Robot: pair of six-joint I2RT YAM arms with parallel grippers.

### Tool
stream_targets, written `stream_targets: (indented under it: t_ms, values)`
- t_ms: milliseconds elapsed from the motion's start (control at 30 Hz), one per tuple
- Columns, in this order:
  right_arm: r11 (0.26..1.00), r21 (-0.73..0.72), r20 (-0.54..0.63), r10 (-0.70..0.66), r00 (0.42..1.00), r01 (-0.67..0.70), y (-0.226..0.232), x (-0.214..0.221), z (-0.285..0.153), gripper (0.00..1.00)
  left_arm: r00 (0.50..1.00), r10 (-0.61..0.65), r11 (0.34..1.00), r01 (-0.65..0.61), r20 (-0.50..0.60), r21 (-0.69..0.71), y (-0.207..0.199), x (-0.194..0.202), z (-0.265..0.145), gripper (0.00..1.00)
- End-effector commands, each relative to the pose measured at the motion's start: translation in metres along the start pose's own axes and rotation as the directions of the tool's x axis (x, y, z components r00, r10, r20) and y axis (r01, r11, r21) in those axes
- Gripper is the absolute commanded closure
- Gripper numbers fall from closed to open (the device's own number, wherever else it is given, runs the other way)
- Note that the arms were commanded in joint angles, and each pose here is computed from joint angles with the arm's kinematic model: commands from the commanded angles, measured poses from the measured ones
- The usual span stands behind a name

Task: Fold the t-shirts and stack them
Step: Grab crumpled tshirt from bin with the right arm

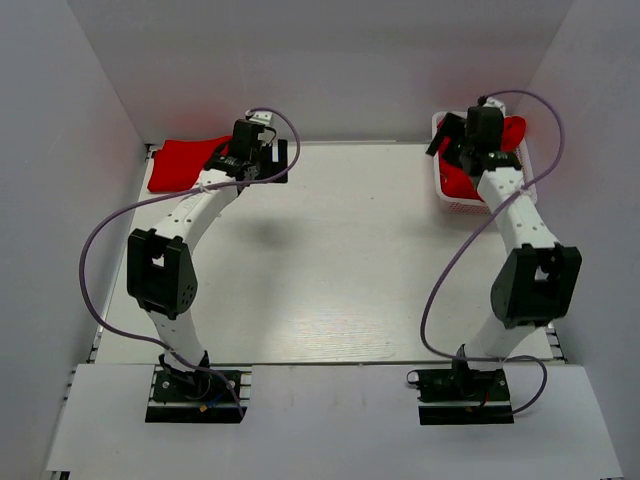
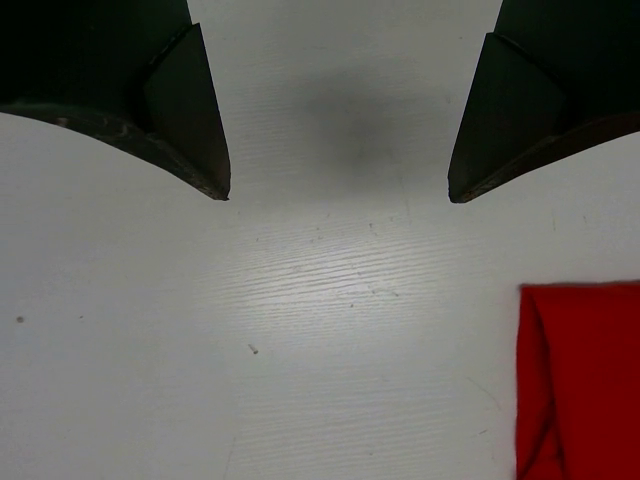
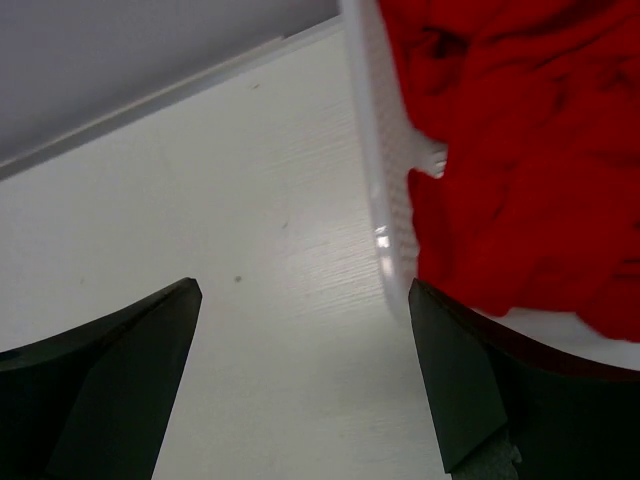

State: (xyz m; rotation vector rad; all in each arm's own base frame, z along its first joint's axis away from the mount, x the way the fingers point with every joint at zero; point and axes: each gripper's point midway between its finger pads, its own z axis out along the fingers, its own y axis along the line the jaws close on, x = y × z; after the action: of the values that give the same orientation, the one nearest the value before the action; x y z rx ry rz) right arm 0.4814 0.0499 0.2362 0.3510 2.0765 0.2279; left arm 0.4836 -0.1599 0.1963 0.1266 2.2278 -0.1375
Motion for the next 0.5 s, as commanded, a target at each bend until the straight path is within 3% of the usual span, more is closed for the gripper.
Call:
stream_targets:
  t_ms: [0,67,100,133,233,467]
  values:
    - [0.968,0.249,-0.060,0.034,0.998,-0.018,-0.058,-0.015,0.024,0.10,1.000,-0.023,1.000,0.023,-0.006,-0.013,0.009,0.006,-0.006,0.00]
    - [0.955,0.296,-0.058,0.050,0.997,-0.031,-0.077,-0.043,0.031,0.10,0.999,-0.031,0.999,0.031,0.009,-0.038,0.018,0.003,-0.013,0.00]
    - [0.950,0.312,-0.104,0.054,0.993,-0.019,-0.086,-0.033,0.045,0.10,1.000,-0.030,0.999,0.030,0.000,-0.040,0.019,0.007,-0.011,0.00]
    - [0.951,0.308,-0.065,0.054,0.996,-0.031,-0.088,-0.054,0.047,0.10,0.999,-0.036,0.998,0.036,0.000,-0.048,0.024,0.006,-0.011,0.00]
    - [0.949,0.315,-0.070,0.036,0.997,-0.012,-0.109,-0.060,0.082,0.10,0.999,-0.043,0.998,0.043,0.004,-0.056,0.029,0.006,-0.009,0.00]
    - [0.953,0.294,0.117,0.042,0.992,-0.075,-0.142,-0.090,0.143,0.10,0.997,-0.050,0.997,0.047,-0.052,-0.059,0.034,0.016,0.007,0.00]
